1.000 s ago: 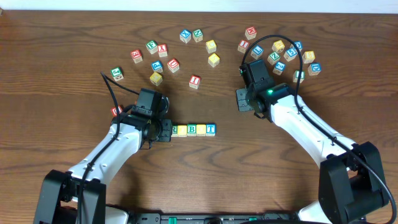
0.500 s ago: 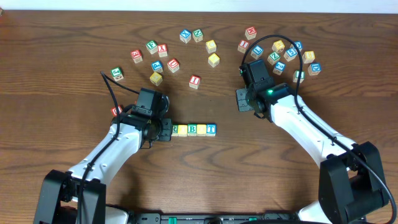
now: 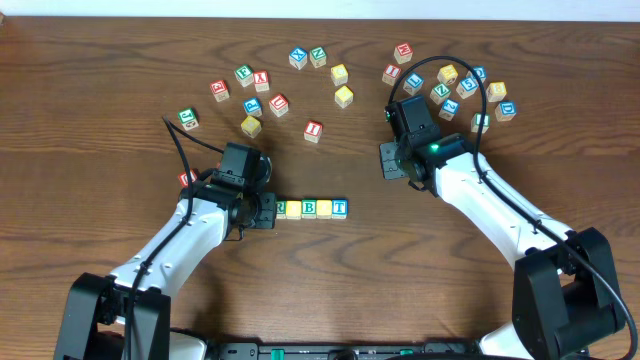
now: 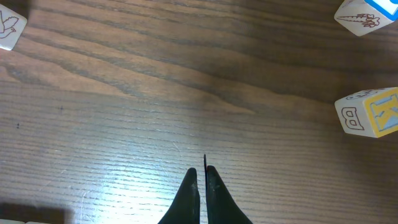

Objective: Spell out ROBOT

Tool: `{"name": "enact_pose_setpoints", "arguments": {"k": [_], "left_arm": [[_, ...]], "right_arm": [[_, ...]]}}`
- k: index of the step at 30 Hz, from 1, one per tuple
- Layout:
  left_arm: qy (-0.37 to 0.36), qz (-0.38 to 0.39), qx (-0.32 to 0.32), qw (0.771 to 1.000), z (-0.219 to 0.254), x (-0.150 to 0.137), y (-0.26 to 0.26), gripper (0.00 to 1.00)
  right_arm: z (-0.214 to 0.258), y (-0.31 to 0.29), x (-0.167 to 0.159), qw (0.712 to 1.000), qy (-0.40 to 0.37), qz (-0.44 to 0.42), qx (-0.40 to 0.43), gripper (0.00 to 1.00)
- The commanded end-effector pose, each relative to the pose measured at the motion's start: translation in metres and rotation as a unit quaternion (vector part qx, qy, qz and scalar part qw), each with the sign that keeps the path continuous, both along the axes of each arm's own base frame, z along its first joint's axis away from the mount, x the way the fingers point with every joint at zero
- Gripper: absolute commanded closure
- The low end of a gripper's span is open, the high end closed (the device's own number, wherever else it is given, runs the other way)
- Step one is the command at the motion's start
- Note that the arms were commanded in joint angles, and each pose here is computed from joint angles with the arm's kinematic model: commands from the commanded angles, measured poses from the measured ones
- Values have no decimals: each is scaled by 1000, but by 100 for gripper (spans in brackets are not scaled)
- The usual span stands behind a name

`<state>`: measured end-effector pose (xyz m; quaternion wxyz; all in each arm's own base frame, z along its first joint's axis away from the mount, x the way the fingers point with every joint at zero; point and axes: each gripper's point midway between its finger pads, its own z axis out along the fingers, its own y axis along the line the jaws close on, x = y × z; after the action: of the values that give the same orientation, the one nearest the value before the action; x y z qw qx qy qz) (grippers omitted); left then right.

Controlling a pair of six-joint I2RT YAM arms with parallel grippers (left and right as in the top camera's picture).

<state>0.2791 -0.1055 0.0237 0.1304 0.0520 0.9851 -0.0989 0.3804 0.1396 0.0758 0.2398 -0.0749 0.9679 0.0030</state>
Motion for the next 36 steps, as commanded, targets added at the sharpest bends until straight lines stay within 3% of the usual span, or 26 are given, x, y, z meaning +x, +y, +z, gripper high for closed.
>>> {"name": "enact_pose_setpoints", "arguments": {"k": [1,36], "left_arm": [[15,-2,2,1000,-6,-8,1,81],[17,-9,-19,1000,-4,-9,-6,81]], "right_arm": [[15,4,5,1000,-19,8,5,99],[15,4,5,1000,-19,8,5,99]]}}
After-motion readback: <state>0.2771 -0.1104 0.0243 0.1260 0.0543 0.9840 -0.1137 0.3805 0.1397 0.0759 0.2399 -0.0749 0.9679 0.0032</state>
